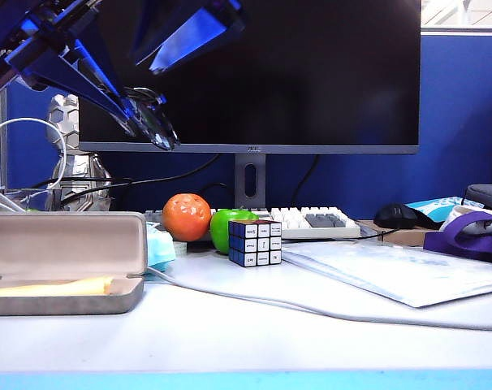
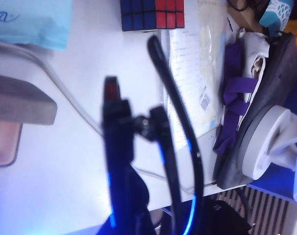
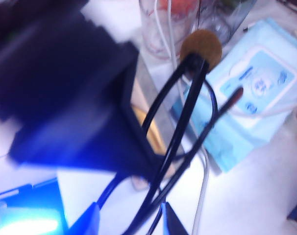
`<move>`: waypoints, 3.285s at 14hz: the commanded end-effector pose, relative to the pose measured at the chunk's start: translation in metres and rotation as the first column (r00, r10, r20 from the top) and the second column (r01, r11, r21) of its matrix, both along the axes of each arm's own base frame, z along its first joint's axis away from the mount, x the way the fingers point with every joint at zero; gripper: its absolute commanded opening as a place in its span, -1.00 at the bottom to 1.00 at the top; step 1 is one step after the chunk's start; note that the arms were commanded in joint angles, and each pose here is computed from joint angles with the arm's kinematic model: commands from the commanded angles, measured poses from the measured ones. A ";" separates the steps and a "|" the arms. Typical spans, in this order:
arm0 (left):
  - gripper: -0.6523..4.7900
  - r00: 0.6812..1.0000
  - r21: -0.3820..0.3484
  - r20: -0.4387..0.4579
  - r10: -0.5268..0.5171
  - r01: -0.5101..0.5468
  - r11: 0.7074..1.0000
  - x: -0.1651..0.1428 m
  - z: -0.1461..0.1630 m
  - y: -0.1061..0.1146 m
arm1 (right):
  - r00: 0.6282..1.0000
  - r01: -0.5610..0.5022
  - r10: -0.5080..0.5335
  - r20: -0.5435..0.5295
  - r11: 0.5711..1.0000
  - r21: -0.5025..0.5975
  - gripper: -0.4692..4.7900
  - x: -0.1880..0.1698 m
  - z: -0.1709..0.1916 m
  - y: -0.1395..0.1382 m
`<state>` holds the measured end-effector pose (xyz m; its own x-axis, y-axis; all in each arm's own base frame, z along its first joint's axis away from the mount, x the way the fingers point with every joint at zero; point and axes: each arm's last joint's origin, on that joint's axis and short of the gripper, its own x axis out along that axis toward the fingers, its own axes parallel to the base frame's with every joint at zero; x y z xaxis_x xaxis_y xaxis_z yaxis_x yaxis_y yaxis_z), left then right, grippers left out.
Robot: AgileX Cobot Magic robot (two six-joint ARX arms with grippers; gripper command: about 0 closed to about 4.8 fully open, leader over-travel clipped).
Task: Pick up the glasses, fold the temples of the glasses, place the glasses into the glasses case, and finally close the glasses case.
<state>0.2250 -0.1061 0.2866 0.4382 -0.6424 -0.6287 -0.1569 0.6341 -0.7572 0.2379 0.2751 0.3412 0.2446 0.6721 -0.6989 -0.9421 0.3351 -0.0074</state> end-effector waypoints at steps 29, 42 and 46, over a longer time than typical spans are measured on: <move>-0.78 0.902 0.050 0.318 -0.291 0.291 0.955 0.004 0.012 -0.006 | 0.988 0.111 -0.105 -0.115 0.993 0.050 -0.19 0.011 0.000 -0.008; 0.05 0.874 0.021 0.328 -0.359 0.373 0.928 0.001 0.012 -0.007 | 0.984 0.141 -0.136 -0.112 0.989 0.044 -0.79 0.017 0.002 -0.016; 0.05 0.849 0.047 0.373 -0.375 0.386 0.921 -0.004 0.018 -0.005 | 0.969 0.225 -0.220 -0.115 0.973 0.041 -0.82 0.037 0.003 -0.040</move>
<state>0.2223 -0.1108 0.3014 0.3470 -0.8142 -0.4655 0.3542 0.5733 -0.7388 0.2730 0.2380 0.3391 0.2977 0.6384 -0.7097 -0.8399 0.5286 0.1232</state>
